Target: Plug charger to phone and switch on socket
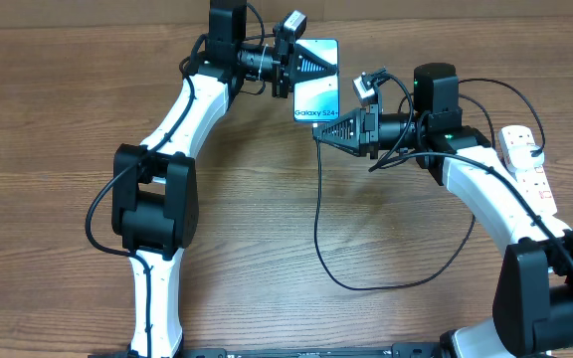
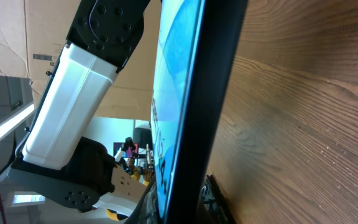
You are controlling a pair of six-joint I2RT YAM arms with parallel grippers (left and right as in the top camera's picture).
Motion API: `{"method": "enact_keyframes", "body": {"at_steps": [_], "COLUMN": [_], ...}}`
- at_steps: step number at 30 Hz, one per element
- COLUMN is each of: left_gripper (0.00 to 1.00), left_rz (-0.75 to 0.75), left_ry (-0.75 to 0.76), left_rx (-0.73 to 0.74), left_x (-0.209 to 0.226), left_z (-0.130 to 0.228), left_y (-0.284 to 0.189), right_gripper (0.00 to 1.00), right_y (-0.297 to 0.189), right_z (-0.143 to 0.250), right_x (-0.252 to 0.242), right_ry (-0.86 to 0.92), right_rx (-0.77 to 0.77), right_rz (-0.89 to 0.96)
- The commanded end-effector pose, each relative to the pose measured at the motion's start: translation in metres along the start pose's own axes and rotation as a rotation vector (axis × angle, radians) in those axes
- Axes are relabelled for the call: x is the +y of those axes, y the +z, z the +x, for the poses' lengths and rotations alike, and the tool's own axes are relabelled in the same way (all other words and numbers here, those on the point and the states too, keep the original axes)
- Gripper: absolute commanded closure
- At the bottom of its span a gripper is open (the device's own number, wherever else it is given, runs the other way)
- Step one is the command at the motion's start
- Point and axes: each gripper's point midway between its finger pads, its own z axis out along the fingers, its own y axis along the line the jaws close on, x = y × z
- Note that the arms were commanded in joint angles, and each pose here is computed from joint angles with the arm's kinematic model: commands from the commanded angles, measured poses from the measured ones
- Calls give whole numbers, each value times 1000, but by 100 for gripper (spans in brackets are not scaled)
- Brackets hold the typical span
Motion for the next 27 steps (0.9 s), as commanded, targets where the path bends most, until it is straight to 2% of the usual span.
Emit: {"method": "enact_keyframes", "body": {"at_steps": [1, 27], "left_gripper": [96, 96], "left_rz": [14, 30], "left_ry": [64, 85], "left_rx": [26, 59], "left_x": [-17, -19], "left_z": [8, 13], "left_y": [0, -1], "right_gripper": [96, 96], "right_y": [-5, -7], "right_z": [-4, -15], "right_x": [8, 4], "right_ry": [-35, -20], "right_rx": [-13, -63], "right_rz": [-9, 22]}}
